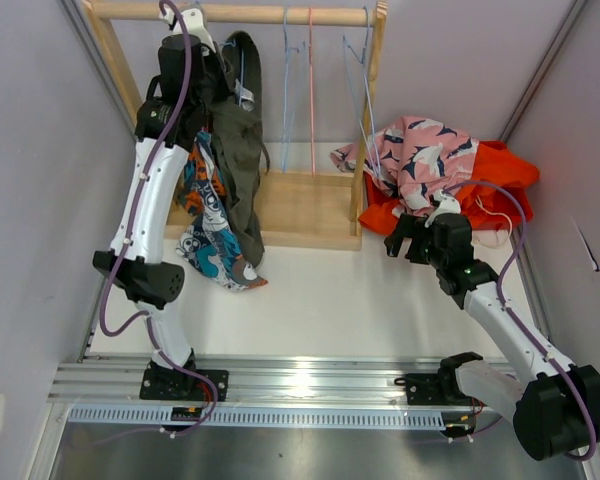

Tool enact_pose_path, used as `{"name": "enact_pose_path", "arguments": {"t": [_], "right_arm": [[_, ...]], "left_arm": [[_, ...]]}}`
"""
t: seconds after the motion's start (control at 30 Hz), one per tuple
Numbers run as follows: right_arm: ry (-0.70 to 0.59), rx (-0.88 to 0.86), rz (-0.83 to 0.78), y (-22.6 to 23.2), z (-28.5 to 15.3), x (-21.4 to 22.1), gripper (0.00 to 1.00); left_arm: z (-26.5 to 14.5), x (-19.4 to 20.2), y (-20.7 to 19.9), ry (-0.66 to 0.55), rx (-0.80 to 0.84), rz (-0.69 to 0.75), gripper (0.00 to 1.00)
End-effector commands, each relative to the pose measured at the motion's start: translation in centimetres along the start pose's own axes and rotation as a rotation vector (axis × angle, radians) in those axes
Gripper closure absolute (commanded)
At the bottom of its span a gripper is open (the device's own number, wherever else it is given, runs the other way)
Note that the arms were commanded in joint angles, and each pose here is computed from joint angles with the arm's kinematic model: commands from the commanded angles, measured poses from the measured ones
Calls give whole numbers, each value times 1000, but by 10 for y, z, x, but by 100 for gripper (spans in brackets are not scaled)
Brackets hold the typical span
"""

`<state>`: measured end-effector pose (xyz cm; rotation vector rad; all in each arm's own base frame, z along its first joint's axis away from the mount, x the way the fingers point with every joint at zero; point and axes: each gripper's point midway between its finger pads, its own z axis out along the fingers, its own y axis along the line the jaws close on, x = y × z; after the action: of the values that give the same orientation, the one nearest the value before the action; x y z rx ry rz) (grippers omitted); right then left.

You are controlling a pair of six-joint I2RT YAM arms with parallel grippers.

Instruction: Remove the shorts from the hanger

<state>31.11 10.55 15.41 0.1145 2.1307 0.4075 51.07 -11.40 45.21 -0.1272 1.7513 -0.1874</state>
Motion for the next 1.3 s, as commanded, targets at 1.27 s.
{"name": "enact_pose_path", "arguments": {"t": [1.27], "right_arm": [[-492, -726, -422, 451, -159, -80, 1]], "left_arm": [[-197, -49, -87, -130, 492, -160, 100]]}}
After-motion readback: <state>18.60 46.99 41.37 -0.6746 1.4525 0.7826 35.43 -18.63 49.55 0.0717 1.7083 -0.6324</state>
